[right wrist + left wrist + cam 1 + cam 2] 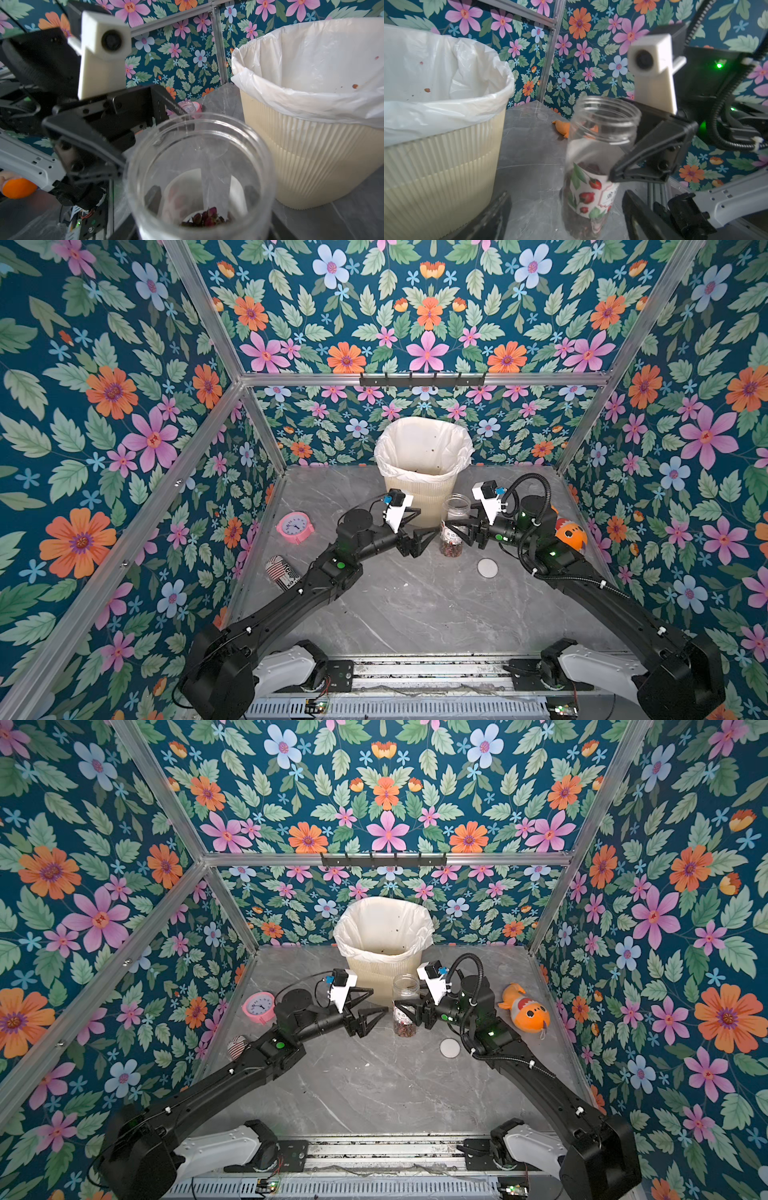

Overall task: Empty the moldy dried flower tea in the jars
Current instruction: Pour the moldy dried flower tea into the trash bin.

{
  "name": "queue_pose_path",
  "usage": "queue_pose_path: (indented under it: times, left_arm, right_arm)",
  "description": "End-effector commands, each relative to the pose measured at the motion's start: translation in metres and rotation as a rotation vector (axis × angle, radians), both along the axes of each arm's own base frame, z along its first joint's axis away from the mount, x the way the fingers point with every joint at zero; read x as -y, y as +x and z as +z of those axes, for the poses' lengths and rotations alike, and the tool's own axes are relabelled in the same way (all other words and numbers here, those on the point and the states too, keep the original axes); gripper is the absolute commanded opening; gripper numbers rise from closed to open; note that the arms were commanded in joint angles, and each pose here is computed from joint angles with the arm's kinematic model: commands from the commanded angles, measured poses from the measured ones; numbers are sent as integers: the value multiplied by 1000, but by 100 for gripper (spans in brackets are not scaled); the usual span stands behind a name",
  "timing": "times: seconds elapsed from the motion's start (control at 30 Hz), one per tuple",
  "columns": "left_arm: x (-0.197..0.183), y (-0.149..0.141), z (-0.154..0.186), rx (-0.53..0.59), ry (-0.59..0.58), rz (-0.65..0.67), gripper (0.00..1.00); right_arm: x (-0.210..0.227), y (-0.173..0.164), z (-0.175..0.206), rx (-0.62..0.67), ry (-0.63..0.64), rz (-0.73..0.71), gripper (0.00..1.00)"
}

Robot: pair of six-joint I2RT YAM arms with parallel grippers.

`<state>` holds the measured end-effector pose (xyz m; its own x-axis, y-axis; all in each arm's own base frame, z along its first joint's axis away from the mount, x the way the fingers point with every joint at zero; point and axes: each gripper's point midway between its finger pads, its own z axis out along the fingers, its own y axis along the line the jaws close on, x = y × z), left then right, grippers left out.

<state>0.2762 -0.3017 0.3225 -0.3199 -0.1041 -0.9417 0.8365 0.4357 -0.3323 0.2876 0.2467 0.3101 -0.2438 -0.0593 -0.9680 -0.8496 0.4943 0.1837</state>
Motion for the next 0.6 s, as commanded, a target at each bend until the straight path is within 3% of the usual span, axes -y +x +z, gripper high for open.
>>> queue_pose_path:
  times: [0.0,0.17,0.33,0.57]
  left_arm:
    - [7,0,6,-122,-21,-67,81]
    - [19,-4,16,-225,-45,-160,79]
    - [32,0,-7,-399,42,-210,72]
    - [36,-4,-15,-444,67,-249,60]
  right_arm:
    - [6,-7,-14,73,-134,24,59]
    - [13,-13,-16,132,-203,14,59]
    - [10,-20,-18,197,-289,23,59]
    - [5,-25,-31,240,-448,29,58]
